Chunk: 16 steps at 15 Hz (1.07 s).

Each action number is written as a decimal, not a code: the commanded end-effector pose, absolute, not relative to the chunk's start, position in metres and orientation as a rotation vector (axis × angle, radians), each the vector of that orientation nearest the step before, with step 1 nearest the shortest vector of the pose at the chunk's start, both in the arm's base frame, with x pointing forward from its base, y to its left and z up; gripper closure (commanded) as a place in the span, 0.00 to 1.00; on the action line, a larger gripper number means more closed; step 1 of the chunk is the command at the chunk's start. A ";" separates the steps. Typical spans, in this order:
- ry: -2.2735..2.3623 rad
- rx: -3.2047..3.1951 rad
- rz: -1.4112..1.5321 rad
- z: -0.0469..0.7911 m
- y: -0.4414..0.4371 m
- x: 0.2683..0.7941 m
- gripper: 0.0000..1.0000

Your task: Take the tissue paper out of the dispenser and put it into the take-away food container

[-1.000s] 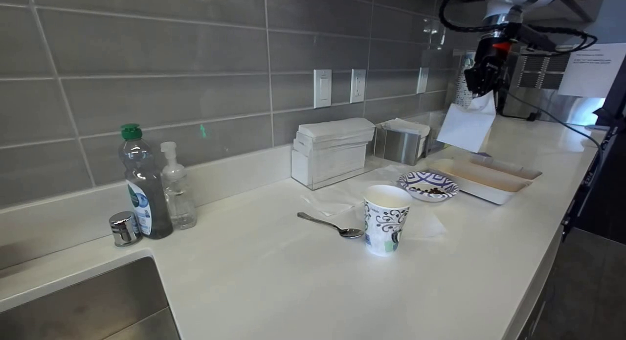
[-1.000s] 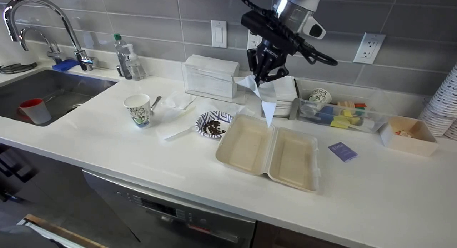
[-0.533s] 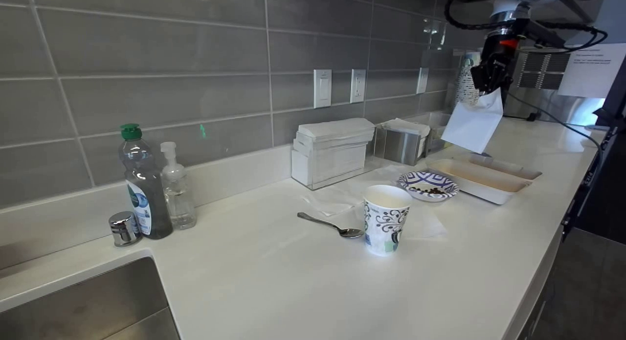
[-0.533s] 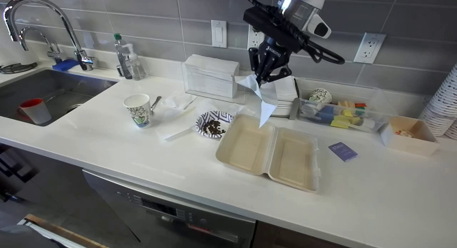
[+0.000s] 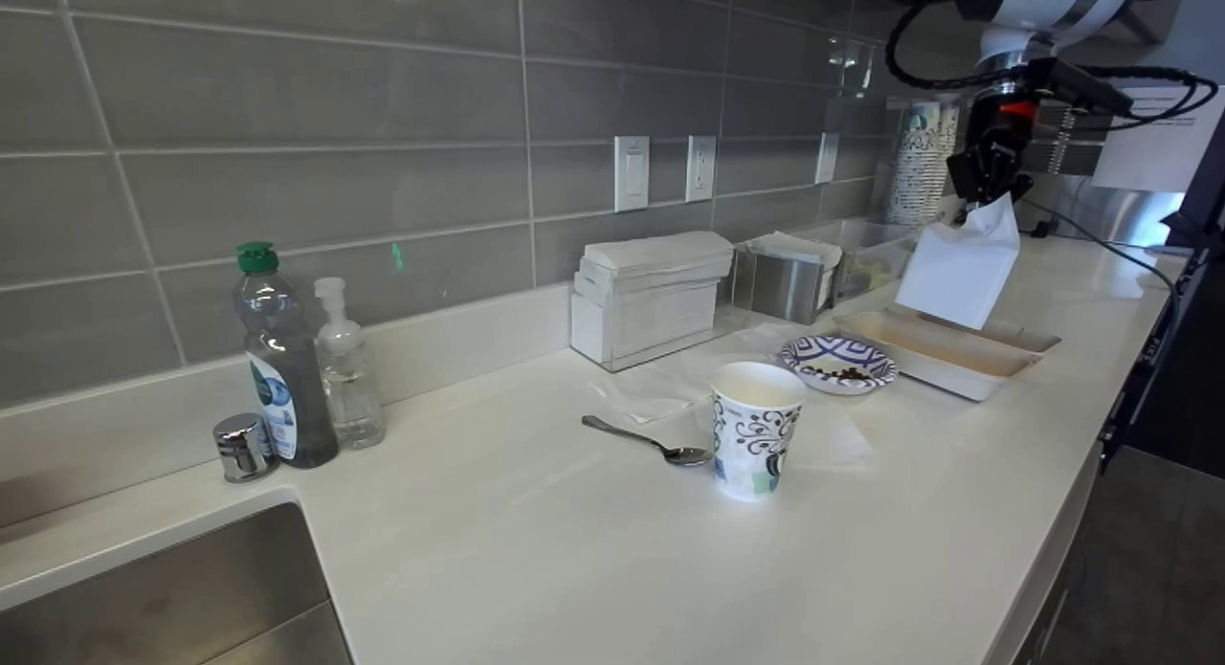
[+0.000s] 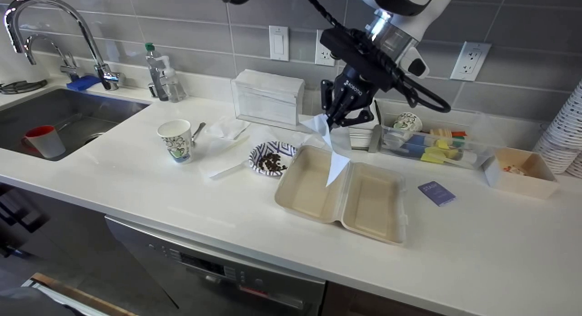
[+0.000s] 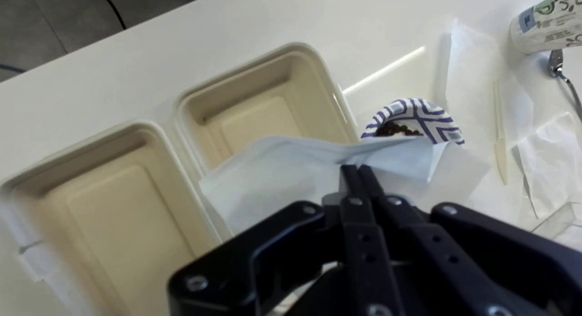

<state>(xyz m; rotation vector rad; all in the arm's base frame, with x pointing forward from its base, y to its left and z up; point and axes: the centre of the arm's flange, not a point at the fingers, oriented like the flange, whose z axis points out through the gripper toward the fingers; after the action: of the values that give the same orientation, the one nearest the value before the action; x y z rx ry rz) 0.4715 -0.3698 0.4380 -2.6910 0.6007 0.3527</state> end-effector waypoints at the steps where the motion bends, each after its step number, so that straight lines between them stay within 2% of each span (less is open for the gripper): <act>1: 0.498 -2.587 0.416 0.427 -0.367 0.466 1.00; 9: 0.319 -2.445 0.509 0.405 -0.348 0.471 1.00; 16: 0.396 -2.440 0.502 0.335 -0.364 0.480 1.00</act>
<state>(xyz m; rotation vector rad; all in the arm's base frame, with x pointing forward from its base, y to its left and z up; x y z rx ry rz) 0.4726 -0.3527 0.3633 -2.4430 0.3776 0.5360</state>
